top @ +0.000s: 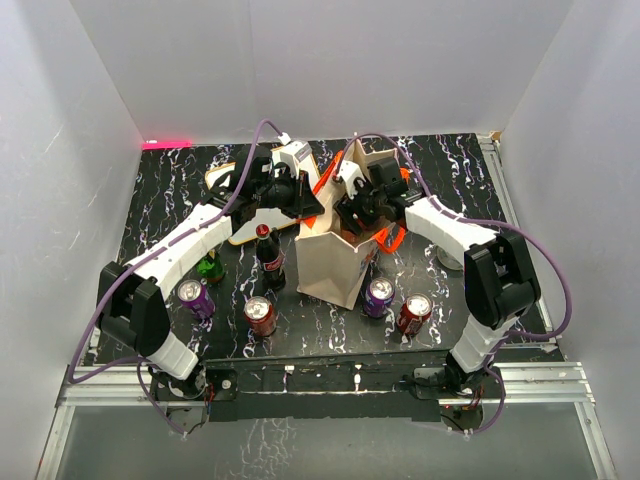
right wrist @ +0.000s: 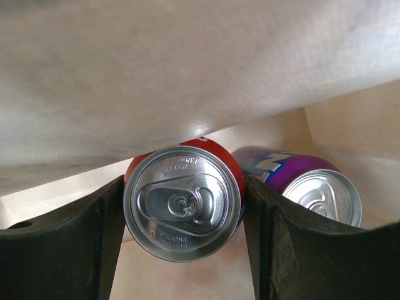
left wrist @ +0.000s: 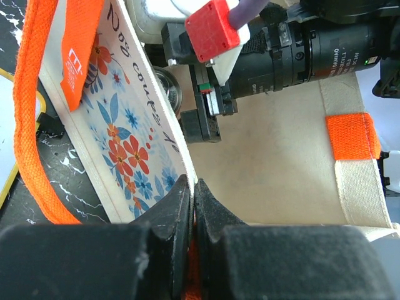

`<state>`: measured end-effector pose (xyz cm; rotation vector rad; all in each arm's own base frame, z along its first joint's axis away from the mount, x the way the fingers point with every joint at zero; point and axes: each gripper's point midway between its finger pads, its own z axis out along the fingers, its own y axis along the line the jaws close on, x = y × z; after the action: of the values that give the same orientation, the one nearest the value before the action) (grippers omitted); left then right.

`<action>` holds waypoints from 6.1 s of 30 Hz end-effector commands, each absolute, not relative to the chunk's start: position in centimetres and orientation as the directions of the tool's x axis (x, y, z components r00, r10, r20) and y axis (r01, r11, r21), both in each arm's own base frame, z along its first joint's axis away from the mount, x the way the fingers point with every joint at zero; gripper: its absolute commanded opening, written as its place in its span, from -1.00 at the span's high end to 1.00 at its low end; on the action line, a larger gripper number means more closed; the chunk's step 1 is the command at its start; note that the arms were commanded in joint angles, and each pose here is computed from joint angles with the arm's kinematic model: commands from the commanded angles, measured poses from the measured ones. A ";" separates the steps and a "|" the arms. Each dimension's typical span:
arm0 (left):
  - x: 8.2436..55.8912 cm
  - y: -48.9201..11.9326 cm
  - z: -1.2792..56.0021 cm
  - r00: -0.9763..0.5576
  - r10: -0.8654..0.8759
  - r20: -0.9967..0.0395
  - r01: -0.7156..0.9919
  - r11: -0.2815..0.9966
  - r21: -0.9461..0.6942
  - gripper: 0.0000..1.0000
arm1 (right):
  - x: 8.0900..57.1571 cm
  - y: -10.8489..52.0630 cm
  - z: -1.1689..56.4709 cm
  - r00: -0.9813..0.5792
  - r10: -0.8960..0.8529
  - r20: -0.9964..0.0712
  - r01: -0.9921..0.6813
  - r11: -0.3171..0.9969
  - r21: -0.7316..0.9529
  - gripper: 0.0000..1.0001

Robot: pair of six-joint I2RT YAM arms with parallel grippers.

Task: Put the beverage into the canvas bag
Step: Place the drink in the canvas bag, then pick up the drink from the center of the board.

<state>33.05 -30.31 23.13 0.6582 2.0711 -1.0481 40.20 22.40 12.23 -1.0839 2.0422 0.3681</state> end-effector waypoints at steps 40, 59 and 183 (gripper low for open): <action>31.3 -29.9 24.6 -0.588 0.135 -0.797 0.734 0.504 -0.456 1.00 | 46.1 20.7 14.4 -0.269 -0.548 -0.792 -0.709 0.669 -0.222 0.14; 31.3 -29.9 24.6 -0.590 0.132 -0.796 0.733 0.501 -0.460 1.00 | 46.1 21.0 16.2 -0.276 -0.527 -0.804 -0.707 0.678 -0.202 -0.52; 32.5 -30.0 24.2 -0.572 0.156 -0.805 0.737 0.528 -0.422 1.00 | 19.9 18.5 10.8 -0.111 -0.681 -0.724 -0.962 0.256 -0.093 -0.12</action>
<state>33.14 -29.87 22.98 0.6883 2.0644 -1.0031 19.63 17.72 9.86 -1.5179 1.9244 0.5192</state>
